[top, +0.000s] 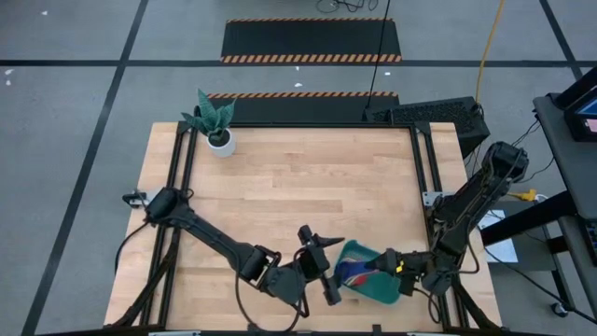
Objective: Nest measuring cups in basket
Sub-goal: Put the nested measuring cups into the green bin
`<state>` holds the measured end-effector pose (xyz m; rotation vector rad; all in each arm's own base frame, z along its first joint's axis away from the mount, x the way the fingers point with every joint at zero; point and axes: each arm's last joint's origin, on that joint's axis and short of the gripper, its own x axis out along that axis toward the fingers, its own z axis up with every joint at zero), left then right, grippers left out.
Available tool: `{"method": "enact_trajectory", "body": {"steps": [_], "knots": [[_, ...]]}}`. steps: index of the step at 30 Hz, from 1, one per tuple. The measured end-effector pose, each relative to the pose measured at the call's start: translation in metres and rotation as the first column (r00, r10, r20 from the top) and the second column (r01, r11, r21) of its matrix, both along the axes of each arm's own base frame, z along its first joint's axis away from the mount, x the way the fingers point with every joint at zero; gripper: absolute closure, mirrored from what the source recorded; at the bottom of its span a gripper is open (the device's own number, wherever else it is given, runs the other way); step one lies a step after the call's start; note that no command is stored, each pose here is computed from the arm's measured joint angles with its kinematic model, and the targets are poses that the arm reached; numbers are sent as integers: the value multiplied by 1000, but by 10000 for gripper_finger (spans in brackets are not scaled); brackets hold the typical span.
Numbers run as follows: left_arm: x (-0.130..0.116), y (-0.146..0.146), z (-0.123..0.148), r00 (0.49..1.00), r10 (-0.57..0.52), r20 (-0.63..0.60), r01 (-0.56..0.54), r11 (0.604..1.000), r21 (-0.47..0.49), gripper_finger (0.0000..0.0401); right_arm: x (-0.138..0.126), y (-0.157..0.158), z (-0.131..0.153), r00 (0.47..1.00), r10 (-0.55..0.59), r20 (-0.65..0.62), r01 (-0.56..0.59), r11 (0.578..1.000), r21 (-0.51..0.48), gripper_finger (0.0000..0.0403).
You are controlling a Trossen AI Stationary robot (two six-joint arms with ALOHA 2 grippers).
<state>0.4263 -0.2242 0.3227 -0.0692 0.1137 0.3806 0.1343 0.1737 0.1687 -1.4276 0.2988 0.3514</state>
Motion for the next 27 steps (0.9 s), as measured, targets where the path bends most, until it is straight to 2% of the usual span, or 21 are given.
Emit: {"method": "enact_trajectory", "body": {"steps": [13,18,24,27], "knots": [[-3,-5,0,1000,7,9,-7,1000,-15,107,-1,-1,-1,1000,-1,-17,1,1000,5,288],[-3,-5,0,1000,7,11,-7,1000,-18,107,-1,-2,1,998,19,-56,-14,997,81,264],[-3,-5,0,1000,7,10,-7,1000,-18,107,-3,-8,0,996,-7,-94,17,995,101,240],[-3,-4,0,1000,8,10,-8,1000,-17,107,-5,-9,2,992,22,-123,-4,989,149,234]]}}
